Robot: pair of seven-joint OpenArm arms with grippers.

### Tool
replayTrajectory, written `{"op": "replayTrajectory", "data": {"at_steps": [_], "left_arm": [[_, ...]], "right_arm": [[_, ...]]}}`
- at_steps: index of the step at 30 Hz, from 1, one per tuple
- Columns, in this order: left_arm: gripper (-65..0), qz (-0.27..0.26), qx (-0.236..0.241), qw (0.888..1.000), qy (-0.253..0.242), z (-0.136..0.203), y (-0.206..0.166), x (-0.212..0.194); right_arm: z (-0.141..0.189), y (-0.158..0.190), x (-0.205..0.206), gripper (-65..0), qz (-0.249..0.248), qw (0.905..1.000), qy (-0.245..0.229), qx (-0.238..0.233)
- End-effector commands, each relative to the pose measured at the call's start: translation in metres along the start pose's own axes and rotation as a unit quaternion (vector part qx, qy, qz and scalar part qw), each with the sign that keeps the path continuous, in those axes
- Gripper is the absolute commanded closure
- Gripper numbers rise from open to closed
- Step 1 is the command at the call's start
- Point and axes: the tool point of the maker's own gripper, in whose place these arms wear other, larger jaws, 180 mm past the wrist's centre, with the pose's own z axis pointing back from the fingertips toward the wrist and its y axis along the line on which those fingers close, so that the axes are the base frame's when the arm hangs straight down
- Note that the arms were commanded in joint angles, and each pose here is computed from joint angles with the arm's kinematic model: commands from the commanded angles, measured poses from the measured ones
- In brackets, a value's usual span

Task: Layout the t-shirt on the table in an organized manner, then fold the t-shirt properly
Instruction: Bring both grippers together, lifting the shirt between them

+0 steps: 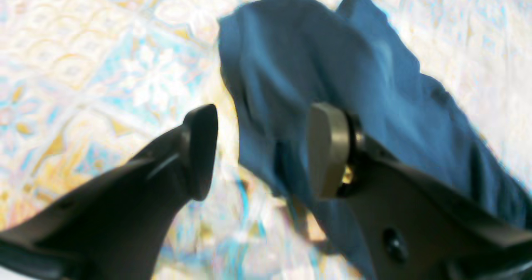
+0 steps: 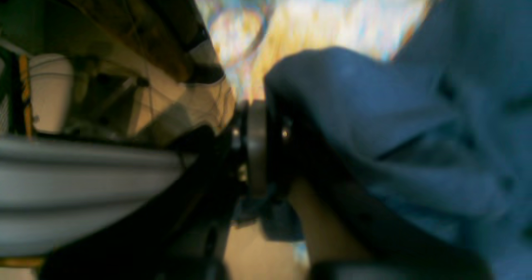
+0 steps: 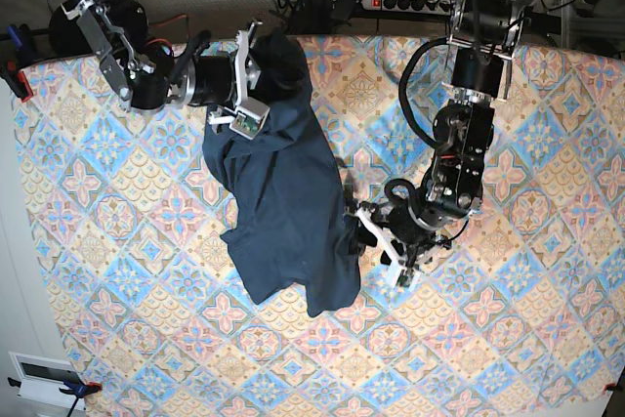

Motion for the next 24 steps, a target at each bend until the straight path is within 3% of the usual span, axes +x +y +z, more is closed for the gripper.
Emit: {"op": "replayTrajectory", "data": {"at_steps": [1,5,9,13,18,24], "left_arm": [[-33.5,-0.006,-0.008,1.000,-0.024,0.007,-0.009,0.012],[-33.5,-0.001,-0.023,1.000,-0.014,0.025,-0.029,-0.016],[-33.5,0.006,-0.034,0.999,-0.010,0.041,-0.044,-0.035],[-33.5,0.013,-0.038,0.999,0.000,0.047,-0.050,-0.048],[-33.5,0.034,-0.056,0.998,0.001,0.048,-0.057,-0.052],[-33.9,0.031,-0.102,0.994,0.026,0.066,-0.086,-0.057]], "right_arm": [[0.007,-0.002,0.022,0.0,0.014,0.9990,-0.042,0.000],[0.026,-0.024,0.066,0.0,0.036,0.9903,-0.130,-0.034],[0.052,-0.050,0.083,-2.7,0.042,0.9822,-0.161,-0.086],[0.071,-0.066,0.092,-9.8,0.048,0.9752,-0.179,-0.121],[0.077,-0.070,0.094,-19.6,0.049,0.9731,-0.183,-0.131],[0.078,-0.077,0.091,-20.4,0.043,0.9728,-0.181,-0.138]]}}
